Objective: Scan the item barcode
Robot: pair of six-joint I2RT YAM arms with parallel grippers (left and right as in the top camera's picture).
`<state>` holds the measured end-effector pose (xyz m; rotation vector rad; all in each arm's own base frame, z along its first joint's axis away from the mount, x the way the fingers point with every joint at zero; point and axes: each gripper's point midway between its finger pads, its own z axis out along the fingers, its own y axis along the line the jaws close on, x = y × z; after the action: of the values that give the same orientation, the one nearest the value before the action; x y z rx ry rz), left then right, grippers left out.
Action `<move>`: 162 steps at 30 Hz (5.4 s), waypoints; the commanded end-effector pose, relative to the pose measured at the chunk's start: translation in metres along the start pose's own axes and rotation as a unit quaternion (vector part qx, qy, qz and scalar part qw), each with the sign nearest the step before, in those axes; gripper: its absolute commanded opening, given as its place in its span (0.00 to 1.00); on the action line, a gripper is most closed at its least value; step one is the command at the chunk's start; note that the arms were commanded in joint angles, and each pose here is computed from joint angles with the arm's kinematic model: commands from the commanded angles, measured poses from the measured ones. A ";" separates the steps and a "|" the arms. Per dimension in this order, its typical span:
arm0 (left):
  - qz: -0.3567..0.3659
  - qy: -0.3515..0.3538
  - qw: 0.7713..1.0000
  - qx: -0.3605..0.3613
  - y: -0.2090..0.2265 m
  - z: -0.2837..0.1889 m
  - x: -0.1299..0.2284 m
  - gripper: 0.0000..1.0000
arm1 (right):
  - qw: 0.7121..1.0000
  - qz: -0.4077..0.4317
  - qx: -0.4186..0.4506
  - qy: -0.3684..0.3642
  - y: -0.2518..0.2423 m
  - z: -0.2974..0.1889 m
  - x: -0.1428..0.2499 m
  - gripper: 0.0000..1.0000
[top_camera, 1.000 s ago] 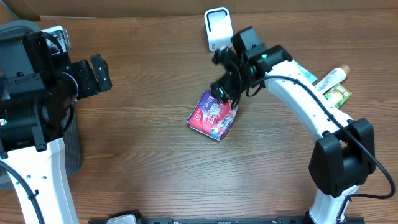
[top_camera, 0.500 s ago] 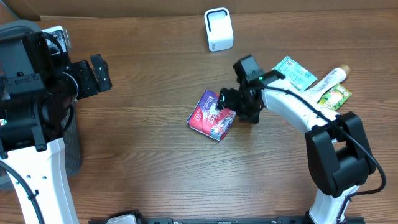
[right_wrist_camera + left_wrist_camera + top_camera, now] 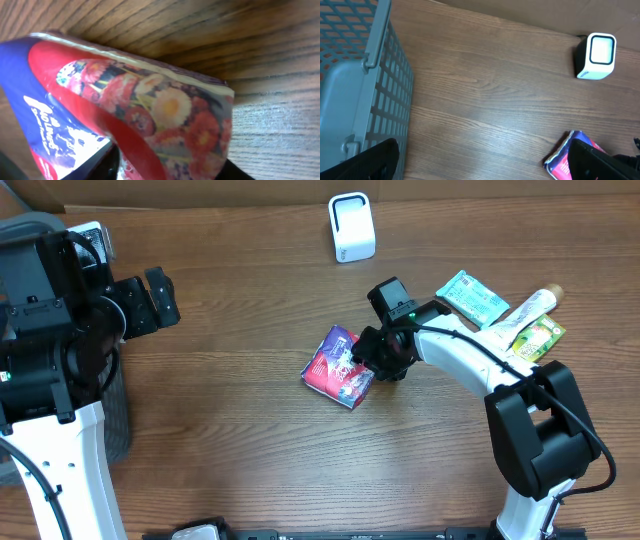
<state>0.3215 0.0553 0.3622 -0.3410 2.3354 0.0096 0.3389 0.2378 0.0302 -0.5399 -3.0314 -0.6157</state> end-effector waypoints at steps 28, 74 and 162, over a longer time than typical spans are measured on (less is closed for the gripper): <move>-0.002 -0.007 1.000 -0.004 0.002 -0.002 -0.004 1.00 | 0.949 -0.285 -0.136 -0.017 0.029 -0.059 -0.043 0.77; -0.002 -0.007 1.000 -0.003 0.002 -0.002 -0.004 1.00 | 0.835 -0.109 -0.510 0.177 0.041 -0.152 -0.009 0.04; -0.002 -0.007 1.000 -0.003 0.002 -0.002 -0.004 1.00 | 0.766 -0.330 0.536 -0.130 -0.072 -0.090 -0.036 0.04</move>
<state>0.3215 0.0553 0.3622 -0.3410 2.3354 0.0096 0.3474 0.1239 0.0873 0.5423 -3.0230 1.3177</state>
